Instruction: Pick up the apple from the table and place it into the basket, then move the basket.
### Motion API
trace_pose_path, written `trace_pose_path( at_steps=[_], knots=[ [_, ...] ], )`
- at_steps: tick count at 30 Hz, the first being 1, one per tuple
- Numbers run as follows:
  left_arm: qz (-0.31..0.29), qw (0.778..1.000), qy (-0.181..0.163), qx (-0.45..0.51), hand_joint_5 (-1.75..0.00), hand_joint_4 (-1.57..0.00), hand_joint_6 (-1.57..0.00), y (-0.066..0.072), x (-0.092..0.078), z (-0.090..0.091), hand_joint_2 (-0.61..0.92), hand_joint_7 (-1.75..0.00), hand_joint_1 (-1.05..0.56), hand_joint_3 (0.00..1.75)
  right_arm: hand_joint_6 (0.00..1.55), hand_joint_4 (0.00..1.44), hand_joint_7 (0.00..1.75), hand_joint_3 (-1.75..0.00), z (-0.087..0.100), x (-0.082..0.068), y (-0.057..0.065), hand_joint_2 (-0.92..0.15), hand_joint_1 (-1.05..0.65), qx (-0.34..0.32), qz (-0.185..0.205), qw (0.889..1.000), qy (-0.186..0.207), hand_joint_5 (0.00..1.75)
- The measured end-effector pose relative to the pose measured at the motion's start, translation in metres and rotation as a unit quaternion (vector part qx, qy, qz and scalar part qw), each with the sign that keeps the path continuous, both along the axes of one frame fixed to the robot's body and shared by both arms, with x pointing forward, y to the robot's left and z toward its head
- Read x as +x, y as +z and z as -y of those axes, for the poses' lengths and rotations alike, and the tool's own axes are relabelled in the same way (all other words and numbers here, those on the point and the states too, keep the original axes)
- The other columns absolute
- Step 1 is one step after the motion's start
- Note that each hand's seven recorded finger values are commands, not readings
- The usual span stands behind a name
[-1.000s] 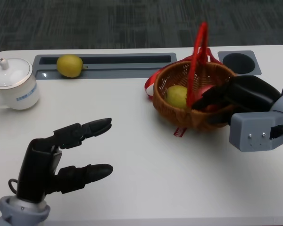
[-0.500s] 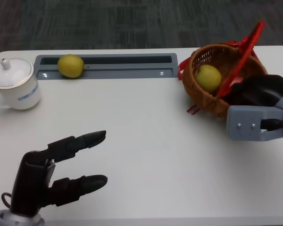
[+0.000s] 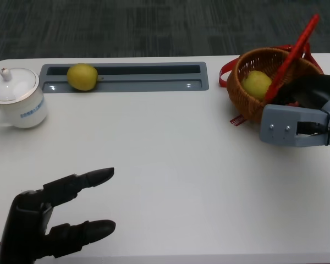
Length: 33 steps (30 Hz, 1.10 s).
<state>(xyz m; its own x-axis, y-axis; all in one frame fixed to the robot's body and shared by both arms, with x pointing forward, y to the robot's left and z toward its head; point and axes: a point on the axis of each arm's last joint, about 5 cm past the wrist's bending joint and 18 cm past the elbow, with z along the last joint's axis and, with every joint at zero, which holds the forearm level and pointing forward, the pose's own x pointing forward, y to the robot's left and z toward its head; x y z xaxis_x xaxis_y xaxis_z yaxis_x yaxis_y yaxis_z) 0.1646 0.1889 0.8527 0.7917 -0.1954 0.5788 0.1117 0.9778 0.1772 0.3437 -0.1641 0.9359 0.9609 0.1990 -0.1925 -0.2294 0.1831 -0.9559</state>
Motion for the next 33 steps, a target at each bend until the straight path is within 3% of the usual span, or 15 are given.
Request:
trace_pose_path(
  at_steps=[3, 5, 8, 10, 13, 16, 22, 33],
  knots=[
    [-0.004, 1.0, 0.001, 0.003, -0.04, -0.94, -0.89, -0.001, -0.003, -0.002, 0.8, -0.01, -0.59, 0.0, 0.87, 1.03, 0.01, -0.11, 0.001, 0.0, 0.0, -0.91, -0.35, -0.001, -0.001, 1.0, -0.006, 0.01],
    [-0.005, 1.0, 0.001, 0.005, -0.04, -0.95, -0.89, -0.001, -0.003, -0.003, 0.8, -0.01, -0.59, 0.0, 0.78, 0.95, 0.0, -0.06, 0.001, 0.001, 0.001, -0.87, -0.52, 0.008, -0.006, 1.0, -0.011, 0.0],
    [-0.005, 1.0, 0.0, 0.009, -0.04, -0.95, -0.9, -0.001, -0.003, -0.005, 0.8, -0.01, -0.59, 0.0, 0.55, 0.66, 0.0, -0.01, 0.002, 0.001, 0.002, -0.78, -0.81, 0.026, -0.021, 0.999, -0.016, 0.0],
    [-0.005, 1.0, -0.001, 0.011, -0.04, -0.95, -0.9, -0.001, -0.003, -0.005, 0.8, -0.01, -0.59, 0.0, 0.4, 0.44, 0.0, -0.01, 0.002, 0.001, 0.002, -0.79, -0.95, 0.027, -0.03, 0.999, -0.012, 0.0],
    [-0.005, 1.0, -0.005, 0.011, -0.04, -0.96, -0.91, -0.001, -0.003, -0.005, 0.8, -0.01, -0.59, 0.0, 0.22, 0.23, 0.0, -0.03, 0.001, 0.001, 0.002, -0.83, -1.03, 0.008, -0.033, 0.999, 0.009, 0.0],
    [-0.005, 1.0, -0.008, 0.011, -0.04, -0.96, -0.91, -0.001, -0.003, -0.003, 0.8, -0.01, -0.58, 0.0, 0.1, 0.11, 0.0, -0.03, 0.0, 0.0, 0.001, -0.86, -1.05, -0.006, -0.031, 0.999, 0.033, 0.0],
    [-0.001, 1.0, -0.02, 0.01, -0.04, -0.97, -0.93, 0.001, 0.003, 0.001, 0.8, -0.02, -0.57, 0.0, 0.1, 0.13, 0.01, 0.0, 0.003, 0.0, 0.006, -0.83, -1.05, 0.027, -0.014, 0.998, 0.049, 0.02],
    [0.006, 1.0, -0.027, 0.008, -0.03, -0.96, -0.95, 0.003, 0.011, 0.005, 0.8, -0.02, -0.58, 0.0, 0.15, 0.17, 0.02, -0.01, 0.04, 0.001, 0.023, -0.87, -1.05, 0.081, 0.004, 0.997, 0.016, 0.02]
  ],
)
